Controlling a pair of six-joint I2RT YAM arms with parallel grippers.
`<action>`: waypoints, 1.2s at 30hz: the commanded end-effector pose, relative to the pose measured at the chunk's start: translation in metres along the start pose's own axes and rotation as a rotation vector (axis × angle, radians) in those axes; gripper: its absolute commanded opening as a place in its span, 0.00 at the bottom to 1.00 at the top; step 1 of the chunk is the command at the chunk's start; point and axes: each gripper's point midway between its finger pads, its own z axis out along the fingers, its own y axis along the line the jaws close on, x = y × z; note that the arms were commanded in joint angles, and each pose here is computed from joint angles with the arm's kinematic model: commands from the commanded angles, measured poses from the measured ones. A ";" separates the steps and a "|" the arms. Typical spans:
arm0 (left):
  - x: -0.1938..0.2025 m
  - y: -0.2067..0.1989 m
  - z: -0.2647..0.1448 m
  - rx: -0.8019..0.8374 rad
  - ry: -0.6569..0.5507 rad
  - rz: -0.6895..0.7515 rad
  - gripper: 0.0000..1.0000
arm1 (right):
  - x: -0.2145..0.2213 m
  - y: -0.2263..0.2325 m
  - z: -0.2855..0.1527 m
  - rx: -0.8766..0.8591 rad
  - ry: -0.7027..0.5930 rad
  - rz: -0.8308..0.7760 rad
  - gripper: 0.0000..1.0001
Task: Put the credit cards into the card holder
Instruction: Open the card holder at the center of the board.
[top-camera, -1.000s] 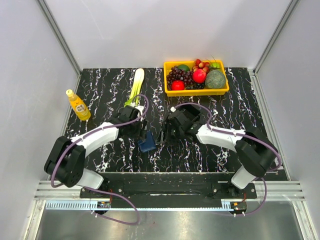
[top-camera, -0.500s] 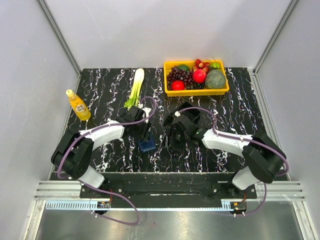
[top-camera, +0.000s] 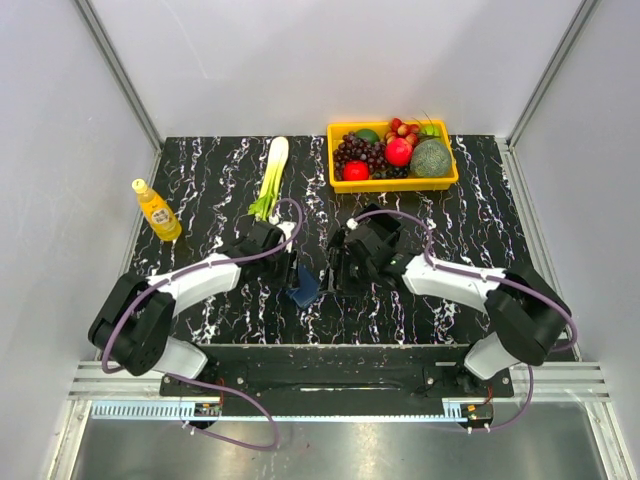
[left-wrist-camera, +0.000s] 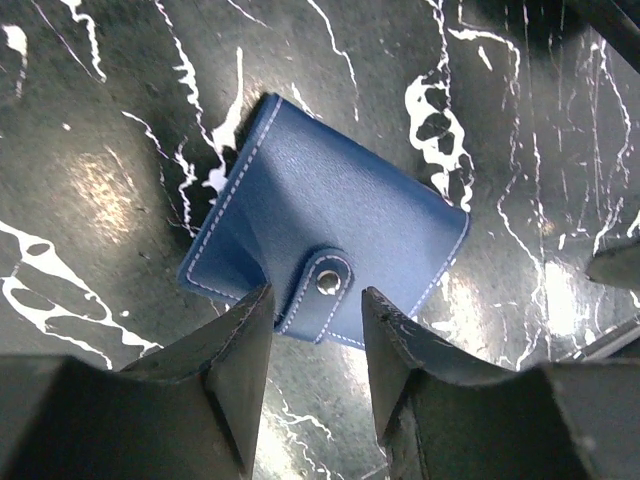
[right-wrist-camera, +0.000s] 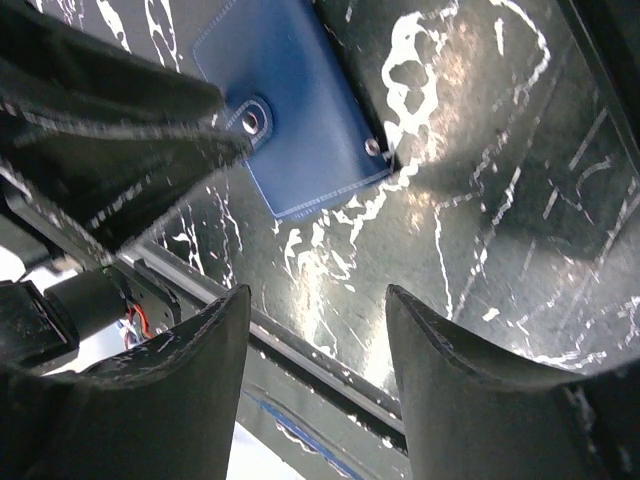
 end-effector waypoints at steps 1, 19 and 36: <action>0.002 -0.017 -0.008 0.079 -0.004 -0.019 0.45 | -0.025 0.020 0.010 -0.004 -0.044 -0.034 0.62; 0.020 -0.032 0.001 0.202 0.049 -0.033 0.38 | -0.026 -0.001 0.063 0.117 0.045 -0.062 0.47; 0.024 -0.053 0.012 0.337 0.068 -0.088 0.34 | 0.001 -0.040 0.076 0.249 0.110 -0.076 0.50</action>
